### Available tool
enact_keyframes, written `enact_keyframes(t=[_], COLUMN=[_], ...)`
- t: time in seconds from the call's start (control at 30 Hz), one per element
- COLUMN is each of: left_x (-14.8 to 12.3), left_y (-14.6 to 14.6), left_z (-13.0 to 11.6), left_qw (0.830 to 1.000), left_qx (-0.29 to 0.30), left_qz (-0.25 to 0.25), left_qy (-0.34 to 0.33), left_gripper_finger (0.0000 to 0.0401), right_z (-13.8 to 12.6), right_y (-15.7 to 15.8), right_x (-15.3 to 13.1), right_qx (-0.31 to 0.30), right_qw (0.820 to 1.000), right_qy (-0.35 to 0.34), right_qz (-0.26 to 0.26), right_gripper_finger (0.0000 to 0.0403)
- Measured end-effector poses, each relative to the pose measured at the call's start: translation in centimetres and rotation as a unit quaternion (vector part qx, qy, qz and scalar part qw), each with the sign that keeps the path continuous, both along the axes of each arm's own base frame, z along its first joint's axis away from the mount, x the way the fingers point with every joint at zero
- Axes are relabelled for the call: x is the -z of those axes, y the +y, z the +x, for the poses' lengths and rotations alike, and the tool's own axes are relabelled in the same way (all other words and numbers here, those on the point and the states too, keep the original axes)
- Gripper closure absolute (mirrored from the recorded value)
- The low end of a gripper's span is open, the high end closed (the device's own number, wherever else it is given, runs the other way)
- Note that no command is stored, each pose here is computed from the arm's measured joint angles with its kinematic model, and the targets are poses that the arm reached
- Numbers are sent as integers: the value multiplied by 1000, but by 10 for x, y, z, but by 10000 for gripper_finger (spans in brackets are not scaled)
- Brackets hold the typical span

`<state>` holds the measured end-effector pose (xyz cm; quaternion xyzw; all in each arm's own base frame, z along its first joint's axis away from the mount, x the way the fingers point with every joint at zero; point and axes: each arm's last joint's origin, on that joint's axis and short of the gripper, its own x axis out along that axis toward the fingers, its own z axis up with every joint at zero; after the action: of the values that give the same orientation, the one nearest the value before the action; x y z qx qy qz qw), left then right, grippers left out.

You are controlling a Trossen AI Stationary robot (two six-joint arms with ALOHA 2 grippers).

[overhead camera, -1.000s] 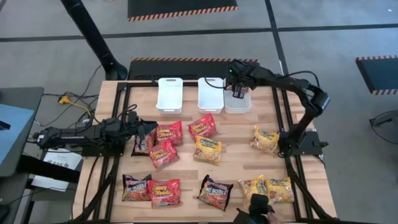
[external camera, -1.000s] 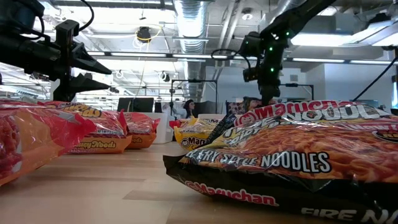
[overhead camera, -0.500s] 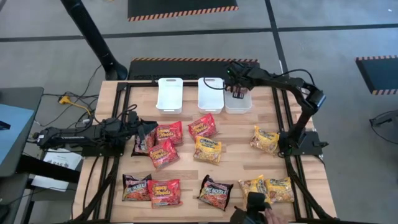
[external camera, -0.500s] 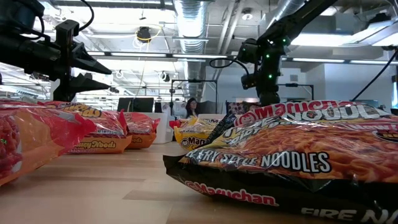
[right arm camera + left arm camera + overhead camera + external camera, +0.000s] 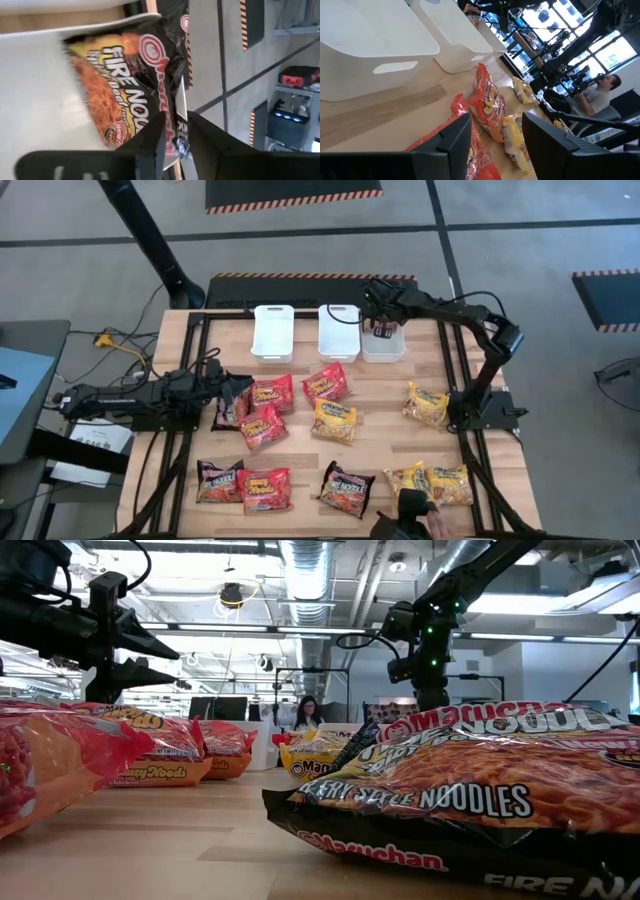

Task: Sort Maruchan noodles
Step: Put the black noodle pack into the right white bin, then put the orange noodle pack into the middle white bin

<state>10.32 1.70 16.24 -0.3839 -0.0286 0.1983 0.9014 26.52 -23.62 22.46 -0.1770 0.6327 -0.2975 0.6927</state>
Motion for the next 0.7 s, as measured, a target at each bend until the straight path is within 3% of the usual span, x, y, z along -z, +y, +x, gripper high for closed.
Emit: enact_keyframes(t=[0.37,0.7], left_x=[0,0], left_y=[0,0], left_z=[0,0], left_qw=[1000,1000], left_qx=[0,-2], left_qz=[0,8], left_qy=[0,3], left_gripper_finger=[237,237], right_z=[4,5], right_y=[17,57], right_x=[-6,-42], right_qx=[11,24], right_qw=[997,997], right_qy=[59,-27], right_qz=[-48,-61], right_gripper_finger=[253,254])
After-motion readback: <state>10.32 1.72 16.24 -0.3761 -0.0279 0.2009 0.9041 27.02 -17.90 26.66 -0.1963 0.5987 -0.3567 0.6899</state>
